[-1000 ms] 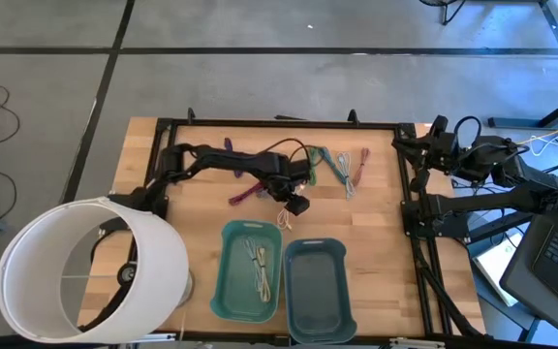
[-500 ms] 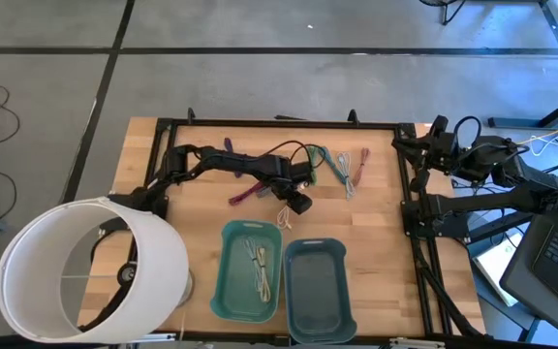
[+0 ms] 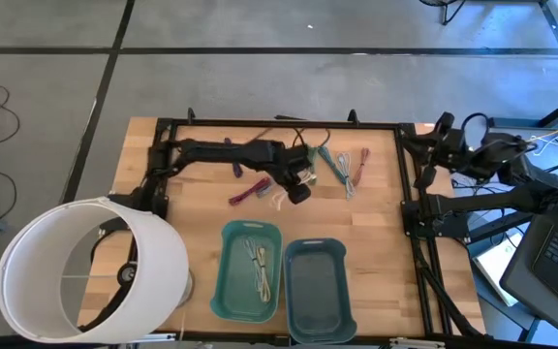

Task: Pick & Place USB Port
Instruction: Put the white charger cable into the green bin

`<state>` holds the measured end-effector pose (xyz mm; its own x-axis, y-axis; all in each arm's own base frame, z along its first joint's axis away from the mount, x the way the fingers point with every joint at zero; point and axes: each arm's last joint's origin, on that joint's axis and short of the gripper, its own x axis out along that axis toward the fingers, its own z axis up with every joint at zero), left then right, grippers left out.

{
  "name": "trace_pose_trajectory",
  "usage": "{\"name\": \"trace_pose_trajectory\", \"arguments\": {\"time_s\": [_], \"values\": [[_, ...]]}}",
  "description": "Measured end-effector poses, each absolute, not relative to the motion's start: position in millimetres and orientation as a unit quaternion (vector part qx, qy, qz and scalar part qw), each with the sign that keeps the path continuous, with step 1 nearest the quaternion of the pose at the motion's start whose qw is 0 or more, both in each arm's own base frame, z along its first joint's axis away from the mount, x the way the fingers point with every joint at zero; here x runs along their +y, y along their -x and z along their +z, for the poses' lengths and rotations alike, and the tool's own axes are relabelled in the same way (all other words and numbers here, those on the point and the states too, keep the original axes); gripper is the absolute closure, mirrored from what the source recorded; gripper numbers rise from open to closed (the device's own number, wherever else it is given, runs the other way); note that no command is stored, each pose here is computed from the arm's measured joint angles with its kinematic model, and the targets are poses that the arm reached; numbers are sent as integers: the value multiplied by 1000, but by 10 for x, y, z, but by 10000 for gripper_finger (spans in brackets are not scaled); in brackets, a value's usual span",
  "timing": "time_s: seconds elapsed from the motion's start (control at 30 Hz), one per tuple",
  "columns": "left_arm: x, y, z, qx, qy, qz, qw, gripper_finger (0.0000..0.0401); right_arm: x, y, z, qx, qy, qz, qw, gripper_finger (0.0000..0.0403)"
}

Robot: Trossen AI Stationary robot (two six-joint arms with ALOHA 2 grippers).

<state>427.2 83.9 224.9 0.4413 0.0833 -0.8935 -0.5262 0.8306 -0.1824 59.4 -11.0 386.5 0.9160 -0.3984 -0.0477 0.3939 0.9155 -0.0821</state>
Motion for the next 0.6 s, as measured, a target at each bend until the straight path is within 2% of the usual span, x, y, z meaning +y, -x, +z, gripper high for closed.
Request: {"name": "trace_pose_trajectory", "arguments": {"time_s": [0.2,0.37,0.5,0.6], "values": [[755,-3914,3295,403,161,114,894,397,-113,-450,4024,24,46,-203,978,359],[523,-3440,3960,333,70,-39,940,397,-114,-373,4093,23,47,-204,978,359],[183,-3092,4207,310,-91,-166,932,397,-125,-360,4095,27,51,-223,973,359],[20,-3007,4147,354,-158,-177,905,397,-128,-360,4091,31,58,-228,971,359]]}}
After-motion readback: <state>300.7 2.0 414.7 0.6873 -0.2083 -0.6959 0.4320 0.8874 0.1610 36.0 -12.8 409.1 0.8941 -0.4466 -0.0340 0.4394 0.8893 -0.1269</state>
